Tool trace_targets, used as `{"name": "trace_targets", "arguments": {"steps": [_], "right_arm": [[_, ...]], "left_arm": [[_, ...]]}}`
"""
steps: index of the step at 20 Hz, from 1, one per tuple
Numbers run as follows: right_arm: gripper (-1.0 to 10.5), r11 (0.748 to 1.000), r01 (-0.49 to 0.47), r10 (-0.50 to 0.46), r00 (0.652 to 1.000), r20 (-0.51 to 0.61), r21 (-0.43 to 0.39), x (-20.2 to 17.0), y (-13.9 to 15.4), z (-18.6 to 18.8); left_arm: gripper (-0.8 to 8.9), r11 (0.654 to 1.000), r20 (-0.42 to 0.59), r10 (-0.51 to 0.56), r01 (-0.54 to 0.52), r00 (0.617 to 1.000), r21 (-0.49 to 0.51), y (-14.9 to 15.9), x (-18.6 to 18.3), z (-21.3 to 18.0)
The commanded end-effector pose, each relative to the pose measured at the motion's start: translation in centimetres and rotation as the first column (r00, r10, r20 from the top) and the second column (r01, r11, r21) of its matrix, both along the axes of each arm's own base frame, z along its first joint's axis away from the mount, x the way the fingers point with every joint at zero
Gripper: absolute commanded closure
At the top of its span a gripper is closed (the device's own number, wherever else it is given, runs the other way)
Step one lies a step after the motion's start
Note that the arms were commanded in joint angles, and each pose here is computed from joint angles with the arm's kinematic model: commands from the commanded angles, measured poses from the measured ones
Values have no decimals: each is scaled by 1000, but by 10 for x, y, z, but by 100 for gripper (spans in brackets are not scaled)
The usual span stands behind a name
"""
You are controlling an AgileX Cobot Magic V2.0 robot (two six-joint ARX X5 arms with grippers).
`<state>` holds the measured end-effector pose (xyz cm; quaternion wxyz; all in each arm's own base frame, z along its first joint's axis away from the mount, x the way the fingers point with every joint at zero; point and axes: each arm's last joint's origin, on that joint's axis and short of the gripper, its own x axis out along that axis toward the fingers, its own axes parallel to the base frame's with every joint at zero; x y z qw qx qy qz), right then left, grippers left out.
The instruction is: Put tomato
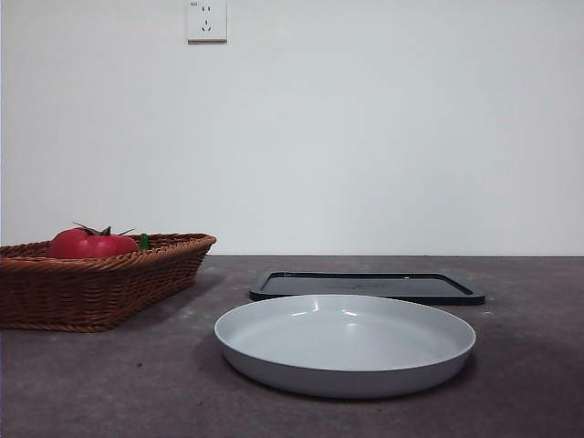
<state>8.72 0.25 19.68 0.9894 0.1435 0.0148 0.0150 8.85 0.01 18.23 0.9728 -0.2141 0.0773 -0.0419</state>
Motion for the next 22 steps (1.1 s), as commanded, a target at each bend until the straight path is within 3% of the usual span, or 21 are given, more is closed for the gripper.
{"name": "trace_targets", "arguments": {"steps": [1, 6, 12, 15, 19, 22], "right_arm": [[941, 1000, -4, 3, 1000, 22, 20, -4, 0, 20], [941, 999, -49, 49, 999, -8, -21, -7, 1, 53], [941, 969, -229, 216, 966, -142, -89, -1, 6, 92], [941, 929, -361, 333, 914, -232, -87, 7, 10, 110], [941, 843, -535, 490, 803, -340, -49, 18, 16, 129], [941, 789, -614, 556, 727, -404, -19, 26, 21, 139]], "left_arm": [[802, 1000, 28, 3, -2, 1000, -15, 0, -3, 21], [802, 999, 23, -18, 18, 1000, 27, -1, -6, 54], [803, 981, -88, -139, 149, 986, 123, -3, -1, 92], [803, 958, -153, -232, 252, 961, 135, -5, 6, 107], [803, 905, -235, -373, 408, 898, 123, -8, 16, 119], [803, 863, -290, -451, 495, 844, 100, -11, 22, 123]]}}
